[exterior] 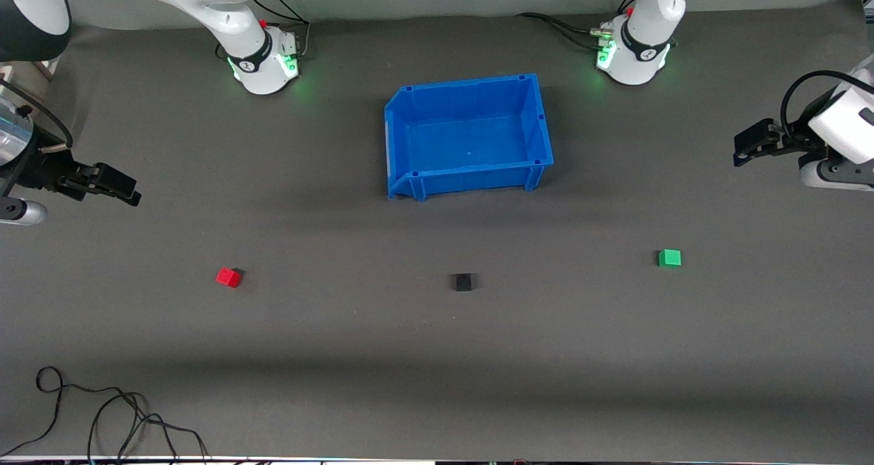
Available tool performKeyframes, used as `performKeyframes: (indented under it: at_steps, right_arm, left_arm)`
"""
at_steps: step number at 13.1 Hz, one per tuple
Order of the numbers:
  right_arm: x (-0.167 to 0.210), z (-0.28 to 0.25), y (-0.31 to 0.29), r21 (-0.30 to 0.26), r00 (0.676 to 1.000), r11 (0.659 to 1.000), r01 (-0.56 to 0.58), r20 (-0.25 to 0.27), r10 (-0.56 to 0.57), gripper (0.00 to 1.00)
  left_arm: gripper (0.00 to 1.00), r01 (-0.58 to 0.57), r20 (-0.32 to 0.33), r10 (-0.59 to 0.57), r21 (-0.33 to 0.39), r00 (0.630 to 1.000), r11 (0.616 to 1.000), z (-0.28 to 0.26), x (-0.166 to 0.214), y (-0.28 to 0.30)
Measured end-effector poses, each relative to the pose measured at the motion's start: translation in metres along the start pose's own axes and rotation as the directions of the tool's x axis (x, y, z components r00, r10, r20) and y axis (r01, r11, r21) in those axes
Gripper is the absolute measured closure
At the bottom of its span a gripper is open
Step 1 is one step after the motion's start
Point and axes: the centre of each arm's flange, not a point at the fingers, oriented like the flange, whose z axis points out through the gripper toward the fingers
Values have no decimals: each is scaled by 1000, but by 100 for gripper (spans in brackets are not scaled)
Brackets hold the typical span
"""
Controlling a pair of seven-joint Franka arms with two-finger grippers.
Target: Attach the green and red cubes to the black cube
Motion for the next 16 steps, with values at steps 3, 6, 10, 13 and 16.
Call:
performKeyframes:
  at_steps: [3,6,10,13,16]
  right_arm:
    - [0,0,0,0,1000,1000,1,0,-1,0]
    - [0,0,0,0,1000,1000,0,0,0,0]
    - [0,2,-1,-1,1000,1000,1,5,-1,0]
    - [4,11,-3,-1,1000,1000,4,13,-4,0]
    - [22,40,-5,1,1000,1000,4,11,-4,0]
  left_arm:
    - [0,-1,-1,1,0,1000,1000,0,0,0]
    - [0,-3,-8,3,0,1000,1000,-4,0,0]
    - [0,-4,-11,4,0,1000,1000,-5,0,0]
    - [0,-4,-11,4,0,1000,1000,-5,0,0]
    - [0,52,-4,-52,-1,999,999,-4,-1,-5]
